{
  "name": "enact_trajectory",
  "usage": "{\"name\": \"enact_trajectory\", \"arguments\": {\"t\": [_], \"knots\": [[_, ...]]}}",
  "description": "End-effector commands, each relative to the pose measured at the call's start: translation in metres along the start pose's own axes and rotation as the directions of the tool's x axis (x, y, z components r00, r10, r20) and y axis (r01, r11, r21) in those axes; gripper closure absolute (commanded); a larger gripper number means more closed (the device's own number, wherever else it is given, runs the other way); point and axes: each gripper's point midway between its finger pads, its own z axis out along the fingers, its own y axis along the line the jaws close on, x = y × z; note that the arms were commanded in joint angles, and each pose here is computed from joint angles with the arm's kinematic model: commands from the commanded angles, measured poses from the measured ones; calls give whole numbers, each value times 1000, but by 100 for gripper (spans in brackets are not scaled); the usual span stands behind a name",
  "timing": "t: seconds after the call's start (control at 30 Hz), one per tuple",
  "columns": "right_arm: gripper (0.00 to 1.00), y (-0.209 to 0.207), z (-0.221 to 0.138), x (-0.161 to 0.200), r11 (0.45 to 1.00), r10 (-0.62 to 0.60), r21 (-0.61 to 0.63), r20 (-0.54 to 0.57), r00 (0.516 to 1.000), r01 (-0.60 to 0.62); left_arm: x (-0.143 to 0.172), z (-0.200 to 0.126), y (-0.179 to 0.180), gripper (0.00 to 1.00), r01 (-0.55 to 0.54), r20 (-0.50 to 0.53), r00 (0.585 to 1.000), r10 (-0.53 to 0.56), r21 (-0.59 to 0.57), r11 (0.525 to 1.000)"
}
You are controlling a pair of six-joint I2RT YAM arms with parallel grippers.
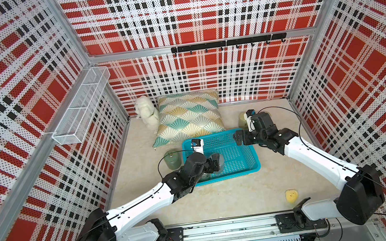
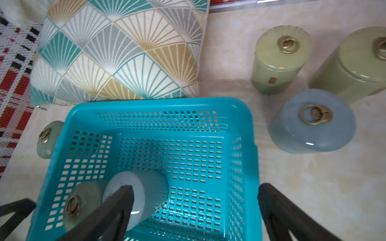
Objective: Take the tea canister out of the basket
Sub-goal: Pick up the tea canister from the basket.
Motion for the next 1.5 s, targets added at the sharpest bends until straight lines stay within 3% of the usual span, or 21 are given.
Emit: {"name": "enact_trajectory", "arguments": {"t": [0.0, 0.17, 0.4, 0.63, 0.9, 1.17, 1.47], "knots": [[0, 42, -11, -10, 979, -62, -191, 86, 994, 78, 9, 4, 12, 8, -14, -77, 997, 8, -81, 997], [0, 67, -22, 5, 947, -66, -308, 79, 995, 87, 29, 10, 23, 10, -50, -188, 982, 23, -138, 989], [0, 78, -44, 5, 930, -76, -351, 104, 992, 108, 60, 7, 44, 12, -70, -350, 937, 0, -188, 980], [0, 81, -55, 5, 921, -74, -373, 116, 990, 113, 69, 1, 53, 12, -51, -434, 900, -38, -191, 980], [0, 83, -62, 5, 917, -75, -381, 119, 990, 116, 66, -1, 59, 12, -103, -505, 863, -31, -236, 966], [0, 82, -64, 5, 918, -71, -379, 118, 990, 111, 76, 4, 61, 11, -204, -623, 782, 10, -240, 949], [0, 82, -64, 6, 918, -70, -380, 118, 991, 110, 92, 16, 65, 9, -262, -693, 720, 31, -230, 937]]}}
